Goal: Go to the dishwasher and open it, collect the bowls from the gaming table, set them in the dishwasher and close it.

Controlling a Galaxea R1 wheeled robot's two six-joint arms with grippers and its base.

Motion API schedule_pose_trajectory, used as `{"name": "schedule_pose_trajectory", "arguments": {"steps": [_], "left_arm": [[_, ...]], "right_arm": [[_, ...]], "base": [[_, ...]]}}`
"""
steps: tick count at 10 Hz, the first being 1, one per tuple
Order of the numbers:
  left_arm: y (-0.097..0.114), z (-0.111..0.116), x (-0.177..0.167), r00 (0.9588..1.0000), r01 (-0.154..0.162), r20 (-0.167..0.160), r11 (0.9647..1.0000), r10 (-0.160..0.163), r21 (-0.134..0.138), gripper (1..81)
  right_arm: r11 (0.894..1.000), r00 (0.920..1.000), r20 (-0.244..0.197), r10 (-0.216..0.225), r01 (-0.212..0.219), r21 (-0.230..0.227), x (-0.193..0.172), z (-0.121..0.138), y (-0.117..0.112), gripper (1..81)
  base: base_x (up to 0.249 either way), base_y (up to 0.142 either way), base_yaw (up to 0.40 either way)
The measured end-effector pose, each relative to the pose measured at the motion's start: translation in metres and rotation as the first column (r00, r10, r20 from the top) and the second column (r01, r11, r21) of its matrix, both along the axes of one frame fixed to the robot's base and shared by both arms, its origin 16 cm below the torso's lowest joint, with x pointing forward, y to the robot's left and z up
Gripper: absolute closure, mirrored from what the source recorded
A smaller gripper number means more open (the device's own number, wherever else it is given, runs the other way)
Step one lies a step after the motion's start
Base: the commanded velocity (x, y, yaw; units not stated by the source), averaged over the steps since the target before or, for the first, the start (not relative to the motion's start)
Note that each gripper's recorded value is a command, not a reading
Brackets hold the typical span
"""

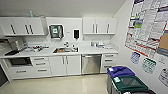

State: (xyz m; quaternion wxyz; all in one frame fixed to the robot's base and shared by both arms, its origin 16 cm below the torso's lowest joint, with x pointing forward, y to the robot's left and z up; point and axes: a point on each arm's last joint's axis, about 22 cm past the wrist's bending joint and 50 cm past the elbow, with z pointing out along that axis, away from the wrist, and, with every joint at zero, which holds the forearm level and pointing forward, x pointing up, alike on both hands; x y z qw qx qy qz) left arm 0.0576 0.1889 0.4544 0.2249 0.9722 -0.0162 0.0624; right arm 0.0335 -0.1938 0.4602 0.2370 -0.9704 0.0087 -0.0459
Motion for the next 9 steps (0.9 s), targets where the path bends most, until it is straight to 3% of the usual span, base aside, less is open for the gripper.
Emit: {"name": "schedule_pose_trajectory", "arguments": {"steps": [9], "left_arm": [[-0.0023, 0.0003, 0.0008, 1.0, 0.002, 0.004, 1.0, -0.002, -0.003, 1.0]], "right_arm": [[1.0, 1.0, 0.003, -0.001, 0.001, -0.005, 0.0026, -0.0007, -0.0022, 1.0]], "base": [[0.142, 0.0, 0.0]]}}
